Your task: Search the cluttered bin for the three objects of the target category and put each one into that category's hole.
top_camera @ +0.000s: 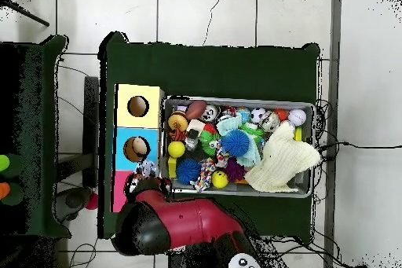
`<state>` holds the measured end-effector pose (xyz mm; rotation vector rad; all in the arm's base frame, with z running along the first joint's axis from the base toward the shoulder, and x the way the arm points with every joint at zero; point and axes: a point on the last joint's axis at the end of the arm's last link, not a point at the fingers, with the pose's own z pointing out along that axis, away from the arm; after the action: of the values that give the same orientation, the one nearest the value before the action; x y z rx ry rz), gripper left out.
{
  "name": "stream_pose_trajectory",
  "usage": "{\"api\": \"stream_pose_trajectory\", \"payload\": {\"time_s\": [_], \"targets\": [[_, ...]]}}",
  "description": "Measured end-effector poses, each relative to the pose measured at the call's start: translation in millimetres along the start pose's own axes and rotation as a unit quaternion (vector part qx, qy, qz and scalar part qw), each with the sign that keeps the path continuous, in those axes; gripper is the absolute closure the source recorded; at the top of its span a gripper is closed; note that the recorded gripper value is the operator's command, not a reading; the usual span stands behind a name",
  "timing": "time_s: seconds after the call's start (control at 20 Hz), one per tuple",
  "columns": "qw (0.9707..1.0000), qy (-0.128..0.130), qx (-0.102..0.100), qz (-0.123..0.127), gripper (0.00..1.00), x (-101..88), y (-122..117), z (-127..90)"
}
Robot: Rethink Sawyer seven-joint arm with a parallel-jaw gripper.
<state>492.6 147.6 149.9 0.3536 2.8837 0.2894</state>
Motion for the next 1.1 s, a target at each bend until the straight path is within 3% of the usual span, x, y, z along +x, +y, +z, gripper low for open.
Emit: {"api": "stream_pose_trajectory", "payload": {"time_s": [0.55, 0.85, 1.1], "targets": [[0.9999, 0.007, 0.002, 0.010, 1.00, 14.8, -9, 4], [0.9990, 0.008, 0.004, 0.044, 1.00, 12.0, -17, -4], [0.9973, -0.004, -0.001, 0.073, 1.00, -3.5, -12, -13]]}}
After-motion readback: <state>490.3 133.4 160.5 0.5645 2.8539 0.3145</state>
